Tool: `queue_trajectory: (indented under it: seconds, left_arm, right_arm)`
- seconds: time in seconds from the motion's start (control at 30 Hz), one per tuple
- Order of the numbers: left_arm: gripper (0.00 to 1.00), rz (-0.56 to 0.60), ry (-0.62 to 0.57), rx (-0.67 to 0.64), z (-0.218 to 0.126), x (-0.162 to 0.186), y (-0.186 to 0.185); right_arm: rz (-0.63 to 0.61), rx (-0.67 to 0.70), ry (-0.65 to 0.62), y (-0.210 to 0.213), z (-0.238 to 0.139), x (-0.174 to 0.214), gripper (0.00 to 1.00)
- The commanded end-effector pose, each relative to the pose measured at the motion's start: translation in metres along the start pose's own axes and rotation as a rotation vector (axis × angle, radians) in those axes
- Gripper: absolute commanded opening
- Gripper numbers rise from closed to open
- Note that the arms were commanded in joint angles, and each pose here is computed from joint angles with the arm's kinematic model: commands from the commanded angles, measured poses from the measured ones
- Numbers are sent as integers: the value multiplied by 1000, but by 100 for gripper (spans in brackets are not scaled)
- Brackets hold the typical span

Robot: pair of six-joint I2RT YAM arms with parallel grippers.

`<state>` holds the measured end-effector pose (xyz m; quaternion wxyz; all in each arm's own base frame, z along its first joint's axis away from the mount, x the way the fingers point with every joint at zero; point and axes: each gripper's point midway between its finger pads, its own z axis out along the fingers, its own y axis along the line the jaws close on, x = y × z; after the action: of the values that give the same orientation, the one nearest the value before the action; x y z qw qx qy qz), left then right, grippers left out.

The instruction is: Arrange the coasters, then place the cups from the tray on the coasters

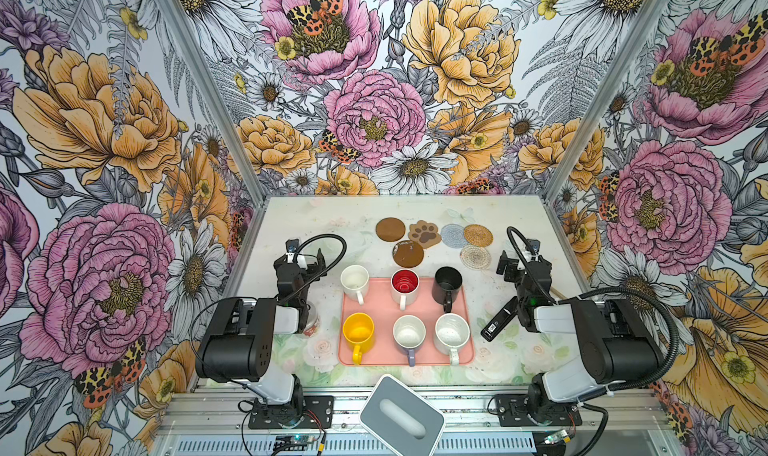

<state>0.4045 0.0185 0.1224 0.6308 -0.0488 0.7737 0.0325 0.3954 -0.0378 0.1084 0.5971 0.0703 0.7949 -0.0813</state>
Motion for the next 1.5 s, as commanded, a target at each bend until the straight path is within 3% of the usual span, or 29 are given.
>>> queue_trajectory:
  seconds: [0.0, 0.67, 0.8, 0.97, 1.1, 1.23, 1.37, 1.47]
  left_arm:
    - [99, -20, -20, -19, 0, -7, 3]
    - [98, -22, -21, -14, 0, -8, 3]
    - [89, -12, 45, -11, 5, -16, 1]
    - [89, -27, 127, -21, 9, -46, -2]
    - [88, -105, 108, 82, 1, -75, -23]
    - [84, -128, 176, 169, -9, -97, -50]
    - [81, -156, 234, 295, -25, -121, -94]
    - [82, -200, 208, 368, -37, -154, -128]
  right_arm:
    - [18, 2, -32, 1, 0, -8, 99]
    - [17, 4, -35, 1, 0, -8, 96]
    - [35, 45, -39, -8, -5, -17, 95]
    - [42, 64, -47, -14, -22, -44, 93]
    - [62, 20, -13, -8, -35, -67, 93]
    - [78, -39, 119, 4, -38, -74, 90]
    - [43, -146, 269, 32, -36, -77, 80]
    - [36, -210, 334, 55, -32, -81, 76]
